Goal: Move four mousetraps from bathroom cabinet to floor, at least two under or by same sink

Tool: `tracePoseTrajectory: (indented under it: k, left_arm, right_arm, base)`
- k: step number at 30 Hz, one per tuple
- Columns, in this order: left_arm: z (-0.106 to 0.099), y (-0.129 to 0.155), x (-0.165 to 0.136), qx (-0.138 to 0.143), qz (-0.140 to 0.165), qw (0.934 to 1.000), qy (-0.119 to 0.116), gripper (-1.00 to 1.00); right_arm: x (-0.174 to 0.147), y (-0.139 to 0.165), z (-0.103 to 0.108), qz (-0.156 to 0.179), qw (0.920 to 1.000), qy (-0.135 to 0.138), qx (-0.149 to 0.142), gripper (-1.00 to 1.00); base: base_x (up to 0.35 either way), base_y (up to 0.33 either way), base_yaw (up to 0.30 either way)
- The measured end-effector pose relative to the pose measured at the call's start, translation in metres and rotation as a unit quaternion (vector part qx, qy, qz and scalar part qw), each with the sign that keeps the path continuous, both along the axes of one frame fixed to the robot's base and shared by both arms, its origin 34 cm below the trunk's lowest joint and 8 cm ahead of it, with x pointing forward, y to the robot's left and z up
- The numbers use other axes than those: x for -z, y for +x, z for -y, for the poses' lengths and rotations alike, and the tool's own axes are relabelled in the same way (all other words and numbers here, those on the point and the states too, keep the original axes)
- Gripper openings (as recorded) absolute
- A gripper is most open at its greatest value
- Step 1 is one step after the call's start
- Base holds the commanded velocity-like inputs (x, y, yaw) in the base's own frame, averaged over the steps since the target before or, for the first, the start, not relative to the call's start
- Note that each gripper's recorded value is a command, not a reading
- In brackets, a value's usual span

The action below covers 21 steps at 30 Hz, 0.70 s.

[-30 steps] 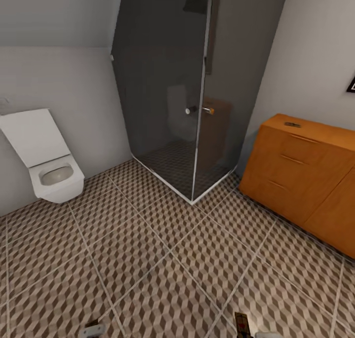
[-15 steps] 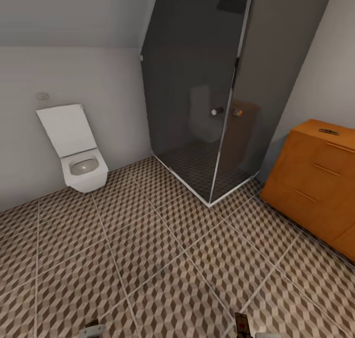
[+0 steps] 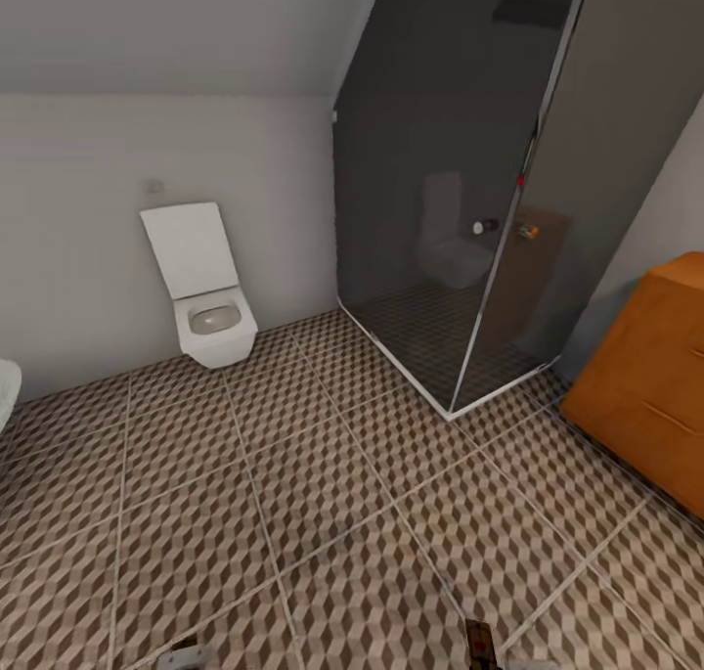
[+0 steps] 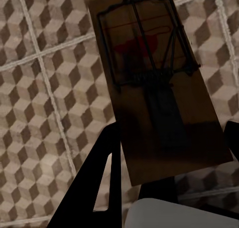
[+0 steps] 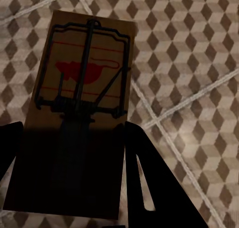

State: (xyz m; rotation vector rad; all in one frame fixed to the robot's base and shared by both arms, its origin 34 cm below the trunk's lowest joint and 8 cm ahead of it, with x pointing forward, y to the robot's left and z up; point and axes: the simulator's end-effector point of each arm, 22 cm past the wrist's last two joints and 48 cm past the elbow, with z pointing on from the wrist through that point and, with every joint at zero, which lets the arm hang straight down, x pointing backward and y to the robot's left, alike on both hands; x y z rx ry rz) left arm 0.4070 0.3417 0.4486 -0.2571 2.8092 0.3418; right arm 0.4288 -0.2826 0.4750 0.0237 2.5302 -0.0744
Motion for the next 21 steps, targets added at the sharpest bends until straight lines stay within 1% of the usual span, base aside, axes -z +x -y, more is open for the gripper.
tracePoseTrajectory:
  k: [21]
  left_arm:
    - [0.0000, 0.0054, -0.0038, 0.000, 0.007, 1.0000, 0.000, -1.00]
  right_arm:
    - [-0.0039, 0.0046, -0.0001, 0.007, 1.0000, 0.000, 0.000, -1.00]
  base:
    - [0.000, 0.000, 0.260]
